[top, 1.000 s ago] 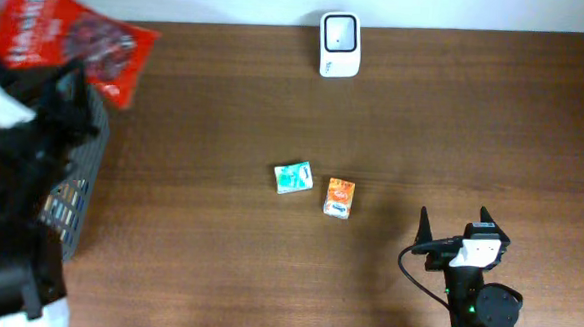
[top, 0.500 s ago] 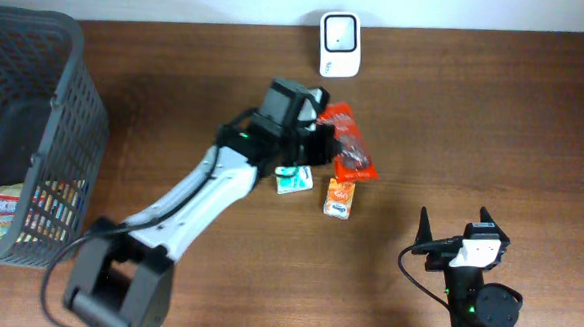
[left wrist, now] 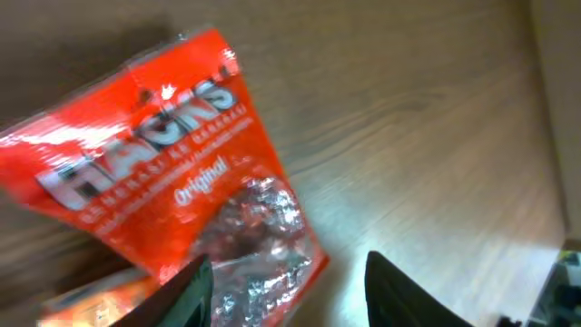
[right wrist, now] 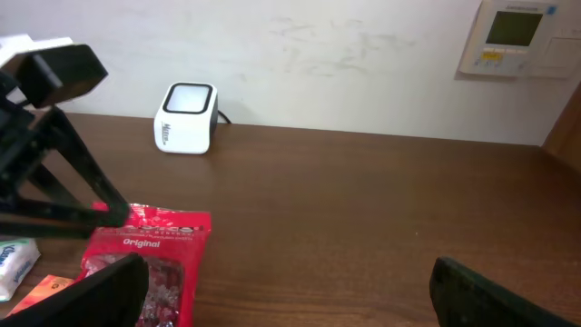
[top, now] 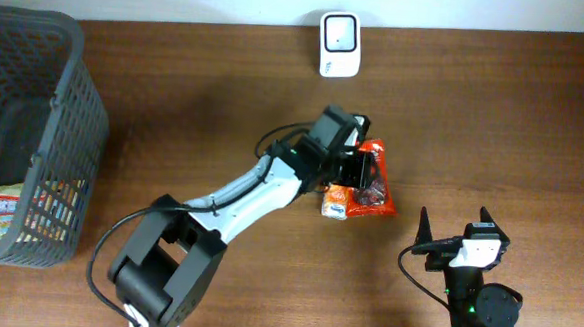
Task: Scan the item barcode
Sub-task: 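Place the red candy bag right of the orange packet, then reach into the basket and grasp the yellow wipes packet with left gripper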
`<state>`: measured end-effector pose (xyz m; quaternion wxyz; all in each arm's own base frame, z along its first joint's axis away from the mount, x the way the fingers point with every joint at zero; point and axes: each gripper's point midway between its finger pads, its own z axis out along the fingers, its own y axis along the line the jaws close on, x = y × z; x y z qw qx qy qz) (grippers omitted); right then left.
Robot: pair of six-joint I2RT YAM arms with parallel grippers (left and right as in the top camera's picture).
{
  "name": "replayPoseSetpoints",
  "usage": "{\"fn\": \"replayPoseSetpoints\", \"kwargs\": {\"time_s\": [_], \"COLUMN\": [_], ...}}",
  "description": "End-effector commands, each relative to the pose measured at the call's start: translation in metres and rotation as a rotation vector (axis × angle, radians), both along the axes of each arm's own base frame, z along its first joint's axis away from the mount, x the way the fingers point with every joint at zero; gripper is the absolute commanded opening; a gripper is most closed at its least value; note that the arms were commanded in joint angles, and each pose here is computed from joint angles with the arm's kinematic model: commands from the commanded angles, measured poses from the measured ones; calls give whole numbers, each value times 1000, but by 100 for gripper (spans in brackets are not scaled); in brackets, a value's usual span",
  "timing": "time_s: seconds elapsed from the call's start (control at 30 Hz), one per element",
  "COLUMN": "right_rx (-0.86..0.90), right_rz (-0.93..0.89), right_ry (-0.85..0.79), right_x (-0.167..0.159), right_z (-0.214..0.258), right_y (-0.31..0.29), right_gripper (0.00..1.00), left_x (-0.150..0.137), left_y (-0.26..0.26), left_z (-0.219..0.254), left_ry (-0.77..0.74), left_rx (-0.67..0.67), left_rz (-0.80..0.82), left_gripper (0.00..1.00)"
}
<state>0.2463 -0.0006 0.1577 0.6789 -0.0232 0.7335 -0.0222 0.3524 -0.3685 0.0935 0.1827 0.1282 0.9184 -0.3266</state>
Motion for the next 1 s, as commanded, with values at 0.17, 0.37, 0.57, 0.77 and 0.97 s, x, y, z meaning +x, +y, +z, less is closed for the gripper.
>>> {"fn": "replayPoseSetpoints", "kwargs": {"time_s": [0.17,0.37,0.57,0.77,0.97], "right_rx": [-7,-7,-7,-7,-7], "right_rz": [3,3,3,3,3], "right_ry": [6,6,6,6,6], "right_x": [0,0,0,0,0], "right_z": [-3,-3,-3,-3,-3], "right_y": [1,1,1,1,1], "right_gripper": [99,99,99,99,98], "left_x": [45,46,8,-52,-73], "left_y": [127,288,479,593,652], "left_z": [169,254,259,249,183], "left_ry": [-226,-218,-14,156,384], "left_rx": [403,547,596,450,530], "left_rz": [135,506,1074,1502,1679], "left_gripper": [99,99,99,99,99]}}
